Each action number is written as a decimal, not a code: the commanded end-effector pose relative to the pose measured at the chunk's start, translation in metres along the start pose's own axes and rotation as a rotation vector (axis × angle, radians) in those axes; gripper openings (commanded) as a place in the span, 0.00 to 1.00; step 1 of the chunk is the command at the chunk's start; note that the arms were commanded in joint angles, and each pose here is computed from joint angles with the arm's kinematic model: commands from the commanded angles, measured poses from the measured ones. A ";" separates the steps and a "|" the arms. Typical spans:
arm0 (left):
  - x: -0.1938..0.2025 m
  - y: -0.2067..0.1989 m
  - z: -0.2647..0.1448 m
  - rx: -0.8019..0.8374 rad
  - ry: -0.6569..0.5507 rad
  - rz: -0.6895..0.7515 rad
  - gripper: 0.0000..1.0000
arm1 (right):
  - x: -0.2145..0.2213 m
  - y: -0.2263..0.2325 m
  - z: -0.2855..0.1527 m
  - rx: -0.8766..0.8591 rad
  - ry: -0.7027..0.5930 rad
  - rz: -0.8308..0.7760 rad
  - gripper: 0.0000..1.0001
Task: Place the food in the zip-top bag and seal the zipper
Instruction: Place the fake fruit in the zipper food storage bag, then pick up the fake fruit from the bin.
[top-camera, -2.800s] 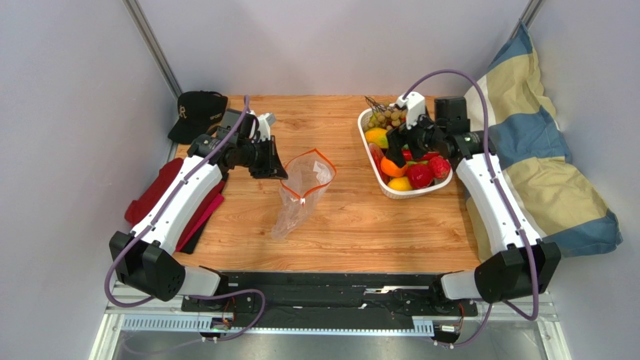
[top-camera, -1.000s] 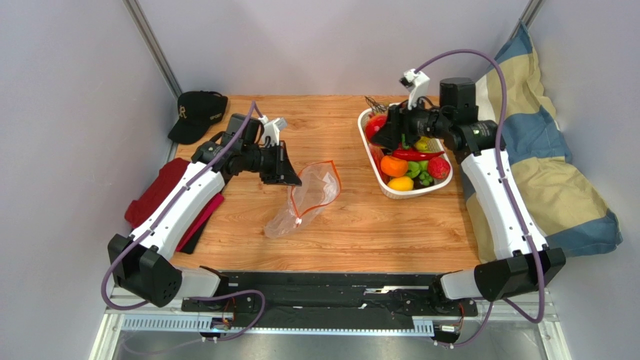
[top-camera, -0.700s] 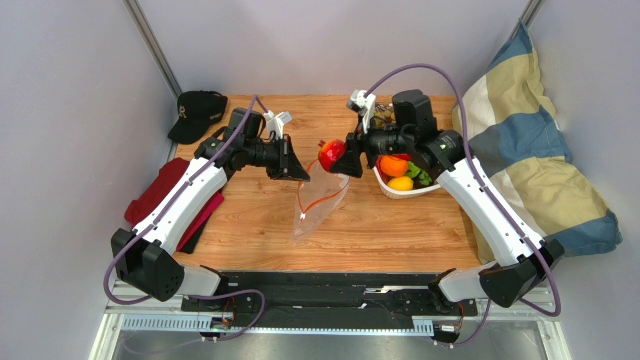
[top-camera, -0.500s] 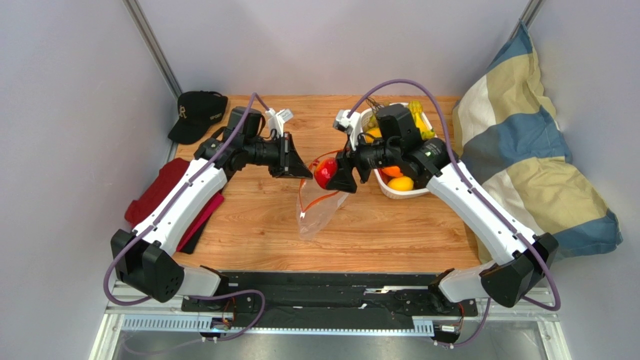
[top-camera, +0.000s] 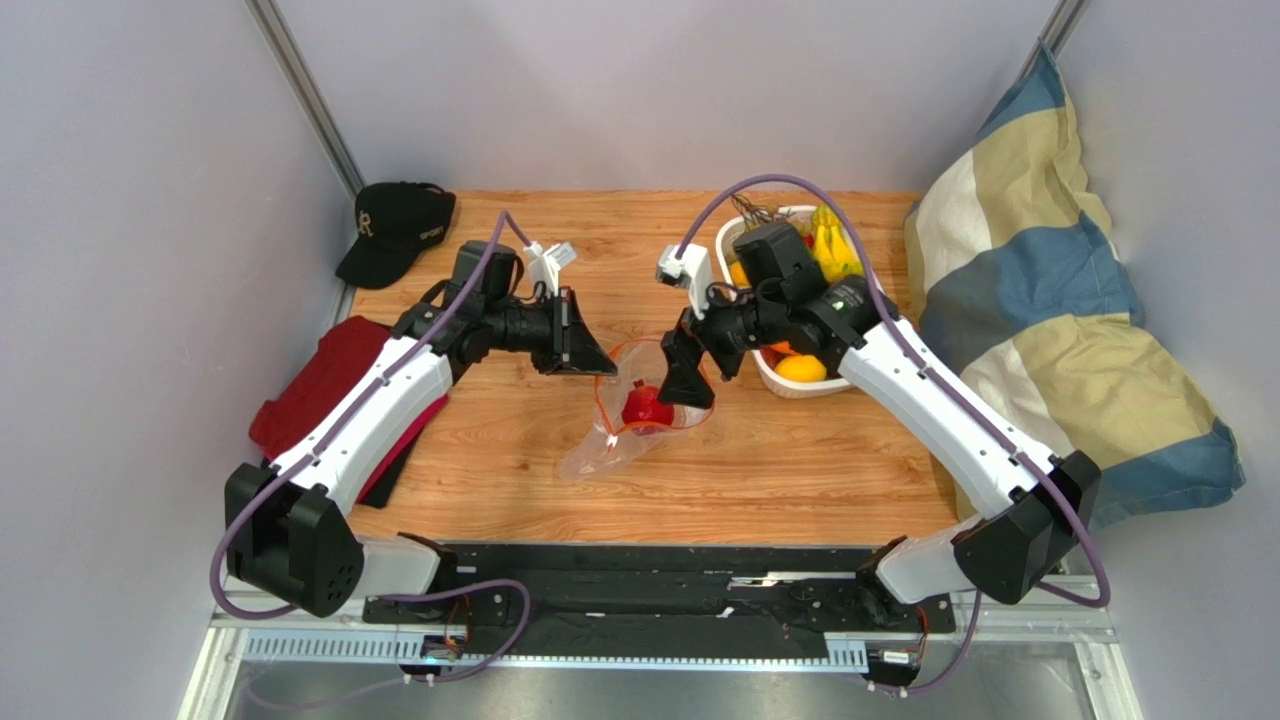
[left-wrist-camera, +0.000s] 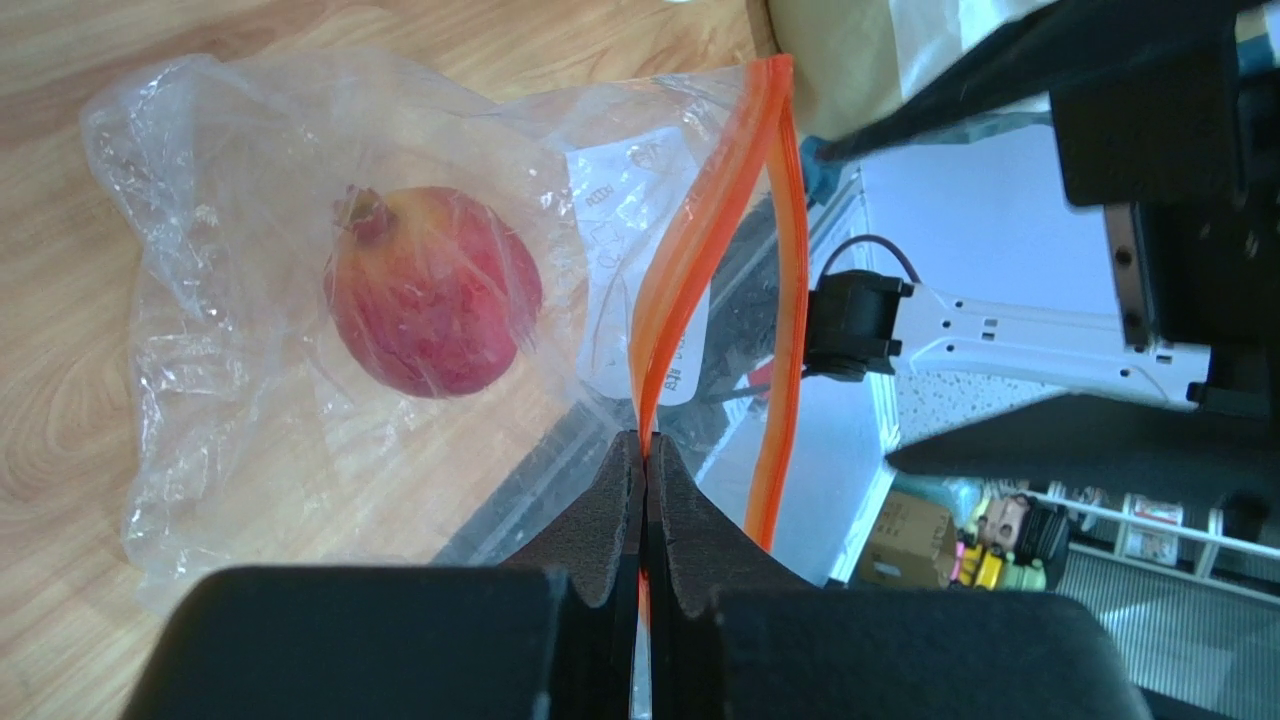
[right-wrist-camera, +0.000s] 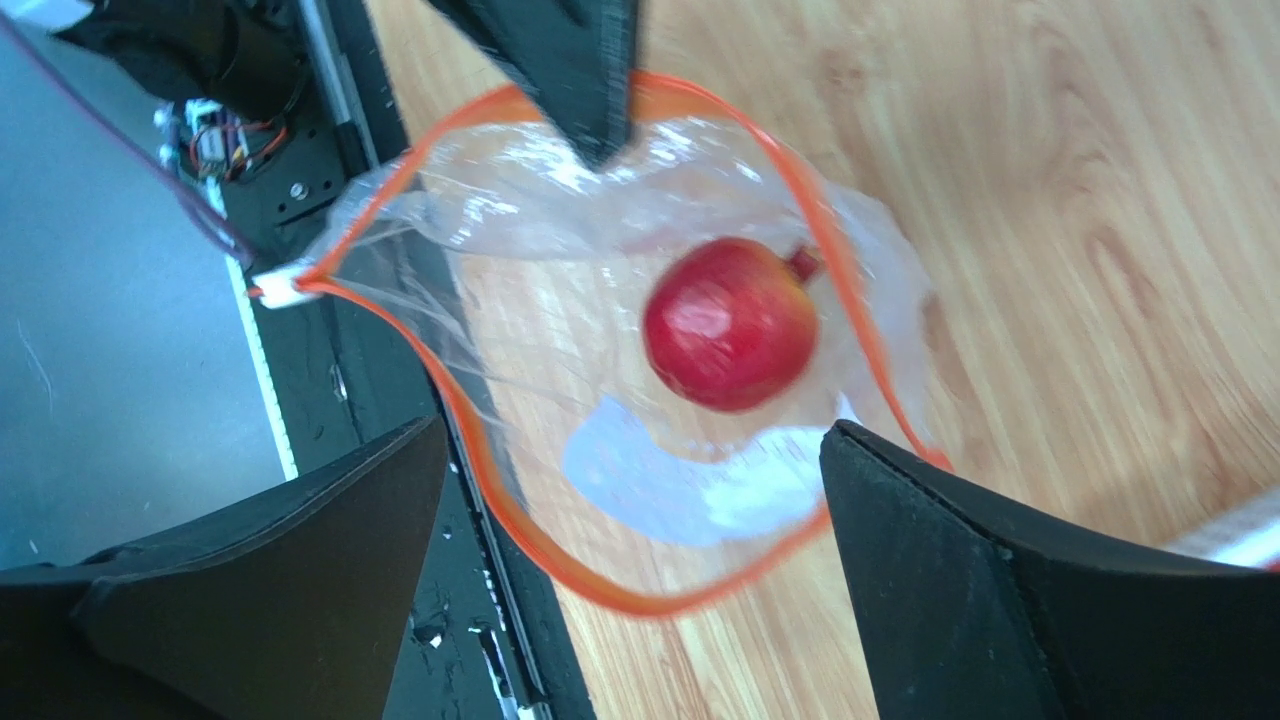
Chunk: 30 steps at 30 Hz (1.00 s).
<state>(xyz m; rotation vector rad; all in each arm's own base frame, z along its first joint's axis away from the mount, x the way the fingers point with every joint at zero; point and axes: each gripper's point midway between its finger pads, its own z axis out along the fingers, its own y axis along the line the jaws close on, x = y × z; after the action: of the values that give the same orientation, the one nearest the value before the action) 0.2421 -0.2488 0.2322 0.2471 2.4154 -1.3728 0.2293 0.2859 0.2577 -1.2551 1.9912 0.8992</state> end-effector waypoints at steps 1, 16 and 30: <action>-0.013 -0.020 -0.010 0.055 -0.063 0.088 0.00 | -0.021 -0.047 -0.044 0.143 -0.102 0.075 1.00; -0.018 -0.021 -0.011 0.043 -0.066 0.112 0.00 | 0.069 -0.209 -0.115 0.527 0.021 0.302 0.95; -0.016 -0.018 -0.010 0.031 -0.053 0.117 0.00 | 0.124 -0.243 -0.049 0.554 0.278 0.119 0.91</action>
<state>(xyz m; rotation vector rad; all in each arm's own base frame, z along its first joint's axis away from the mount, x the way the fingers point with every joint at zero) 0.2443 -0.2472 0.2379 0.2886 2.3725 -1.3566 0.3804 0.1090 0.1395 -0.8678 2.4302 0.3496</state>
